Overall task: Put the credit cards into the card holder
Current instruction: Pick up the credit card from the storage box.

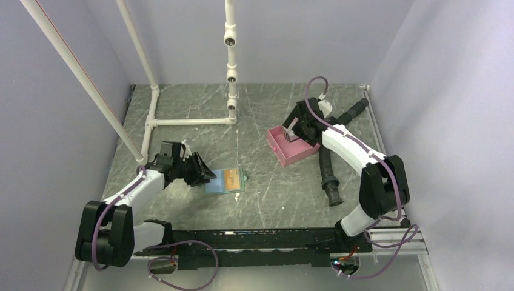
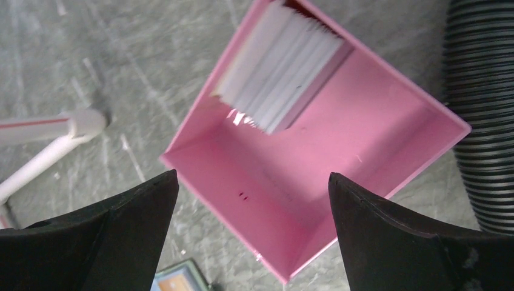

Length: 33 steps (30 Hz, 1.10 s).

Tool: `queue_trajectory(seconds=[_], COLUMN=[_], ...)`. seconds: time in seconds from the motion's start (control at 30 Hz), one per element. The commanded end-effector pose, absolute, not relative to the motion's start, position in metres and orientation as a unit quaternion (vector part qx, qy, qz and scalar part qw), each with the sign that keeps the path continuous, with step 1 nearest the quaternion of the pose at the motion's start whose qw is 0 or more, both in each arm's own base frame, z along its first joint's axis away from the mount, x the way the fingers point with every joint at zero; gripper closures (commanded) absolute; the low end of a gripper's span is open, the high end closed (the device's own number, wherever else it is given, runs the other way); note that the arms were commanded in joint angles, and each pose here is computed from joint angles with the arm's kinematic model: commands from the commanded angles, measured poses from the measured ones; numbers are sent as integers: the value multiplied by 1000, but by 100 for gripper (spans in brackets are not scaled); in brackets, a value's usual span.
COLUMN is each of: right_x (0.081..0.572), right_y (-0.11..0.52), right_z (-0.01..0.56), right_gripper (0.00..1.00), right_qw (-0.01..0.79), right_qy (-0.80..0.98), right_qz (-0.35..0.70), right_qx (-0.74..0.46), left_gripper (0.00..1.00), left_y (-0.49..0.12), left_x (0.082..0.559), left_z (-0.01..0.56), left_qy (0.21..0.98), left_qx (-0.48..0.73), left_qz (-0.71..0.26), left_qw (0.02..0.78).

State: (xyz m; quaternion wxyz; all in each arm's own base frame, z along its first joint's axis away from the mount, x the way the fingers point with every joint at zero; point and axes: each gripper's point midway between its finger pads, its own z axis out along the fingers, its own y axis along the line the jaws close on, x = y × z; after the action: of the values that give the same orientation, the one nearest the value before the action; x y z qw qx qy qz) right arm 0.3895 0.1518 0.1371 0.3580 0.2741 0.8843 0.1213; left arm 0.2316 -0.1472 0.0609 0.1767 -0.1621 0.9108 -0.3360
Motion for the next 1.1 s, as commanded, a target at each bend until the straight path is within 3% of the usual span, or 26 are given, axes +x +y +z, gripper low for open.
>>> queue_trajectory(seconds=[0.0,0.37,0.9,1.07], right_x=[408,438,449,452], right_y=[138,147,144,145], right_z=[128,99,74,81], right_gripper=[5,15,47,51], right_qw=[364,376,389,394], right_qy=[868,855,828,826], right_qz=[123,154,191,199], right_qx=[315,323,356,350], left_gripper=[54,49,49,49], left_y=[-152,-154,-154,-152], left_x=[240,239,238,236], left_z=[86,93,94,93], left_qy=[904,900,900,901], left_qx=[-123,-116,-113,-113], left_qz=[-354,-363,-363,-359], left_qw=[205,212,216,216])
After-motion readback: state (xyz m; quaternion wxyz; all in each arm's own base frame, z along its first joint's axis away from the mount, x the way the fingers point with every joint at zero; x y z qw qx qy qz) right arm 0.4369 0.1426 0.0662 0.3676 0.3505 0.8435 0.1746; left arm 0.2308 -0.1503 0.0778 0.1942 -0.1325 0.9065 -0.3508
